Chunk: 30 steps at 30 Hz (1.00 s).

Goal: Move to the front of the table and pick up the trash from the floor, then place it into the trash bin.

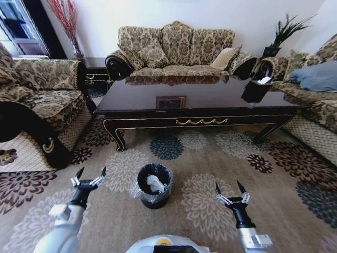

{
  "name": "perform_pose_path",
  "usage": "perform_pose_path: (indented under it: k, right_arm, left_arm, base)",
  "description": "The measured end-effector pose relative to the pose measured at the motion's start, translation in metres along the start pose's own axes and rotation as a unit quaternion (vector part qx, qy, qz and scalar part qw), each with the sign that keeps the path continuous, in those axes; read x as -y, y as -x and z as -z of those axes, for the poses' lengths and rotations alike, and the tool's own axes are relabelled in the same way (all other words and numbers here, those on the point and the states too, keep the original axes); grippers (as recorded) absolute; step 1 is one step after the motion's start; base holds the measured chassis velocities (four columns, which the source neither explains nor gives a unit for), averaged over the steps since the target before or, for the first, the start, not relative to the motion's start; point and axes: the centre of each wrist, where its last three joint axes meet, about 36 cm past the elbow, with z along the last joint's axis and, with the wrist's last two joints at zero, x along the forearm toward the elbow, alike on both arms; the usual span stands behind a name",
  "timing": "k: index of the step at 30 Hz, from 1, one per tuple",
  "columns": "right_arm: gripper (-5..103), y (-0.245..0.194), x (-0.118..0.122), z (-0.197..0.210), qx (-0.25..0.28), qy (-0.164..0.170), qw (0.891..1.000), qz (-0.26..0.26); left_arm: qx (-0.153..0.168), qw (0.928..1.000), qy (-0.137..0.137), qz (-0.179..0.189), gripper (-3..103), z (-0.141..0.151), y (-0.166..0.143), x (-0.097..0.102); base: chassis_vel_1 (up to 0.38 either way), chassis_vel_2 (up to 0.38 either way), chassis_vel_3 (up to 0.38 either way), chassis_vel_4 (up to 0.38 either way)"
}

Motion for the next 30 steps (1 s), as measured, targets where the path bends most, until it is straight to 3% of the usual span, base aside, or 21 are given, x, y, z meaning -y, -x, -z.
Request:
perform_pose_path:
  k: [30]
  right_arm:
    - [100, -0.0015, -0.004, 0.0068, -0.016, 0.014, 1.0, 0.001]
  left_arm:
    - [-0.002, 1.0, -0.006, -0.006, 100, -0.0044, -0.0041, 0.0035]
  base:
    - [0.0, 0.0, 0.0, 0.0]
